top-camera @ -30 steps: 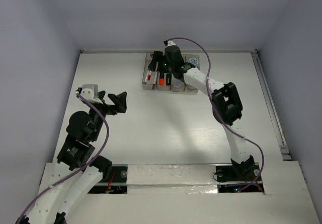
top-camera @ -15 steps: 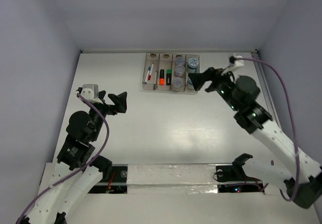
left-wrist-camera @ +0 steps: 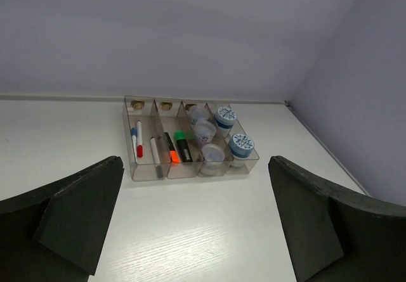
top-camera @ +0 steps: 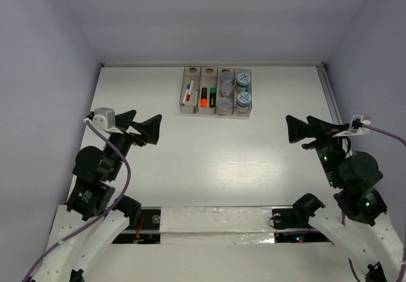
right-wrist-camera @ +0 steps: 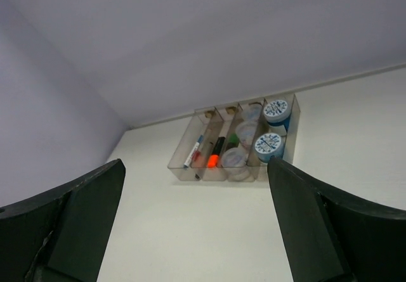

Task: Sort the stationery into containers
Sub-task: Reset both arms

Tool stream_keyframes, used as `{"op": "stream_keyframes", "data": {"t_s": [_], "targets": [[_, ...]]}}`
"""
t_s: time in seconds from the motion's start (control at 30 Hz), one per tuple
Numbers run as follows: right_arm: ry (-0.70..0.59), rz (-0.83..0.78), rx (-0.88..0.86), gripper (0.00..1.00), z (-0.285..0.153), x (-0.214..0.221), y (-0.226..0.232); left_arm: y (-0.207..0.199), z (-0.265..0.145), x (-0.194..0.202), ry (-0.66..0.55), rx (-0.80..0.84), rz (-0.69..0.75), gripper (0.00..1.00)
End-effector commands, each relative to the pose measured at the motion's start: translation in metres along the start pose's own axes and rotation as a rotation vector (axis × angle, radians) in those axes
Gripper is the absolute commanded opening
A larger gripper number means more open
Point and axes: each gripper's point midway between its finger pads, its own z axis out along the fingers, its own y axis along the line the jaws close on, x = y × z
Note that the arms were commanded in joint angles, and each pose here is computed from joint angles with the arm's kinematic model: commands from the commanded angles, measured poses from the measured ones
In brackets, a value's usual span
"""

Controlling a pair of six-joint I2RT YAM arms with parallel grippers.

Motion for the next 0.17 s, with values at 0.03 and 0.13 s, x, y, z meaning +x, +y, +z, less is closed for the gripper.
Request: {"op": "stream_keyframes", "data": {"t_s": [0.03,0.13], "targets": [[0.069,-0.030,0.061,1.00,0.0039,0.0216,-0.0135,-0.0163,0.0032,-0.0204,-0.054,0.067,-0.030,0.99],[0.075,-0.042,0.052,1.00,0.0081,0.0182,-0.0089,-0.0213,0.0089,-0.0143,-0.020,0.092,-0.025,0.99]]}}
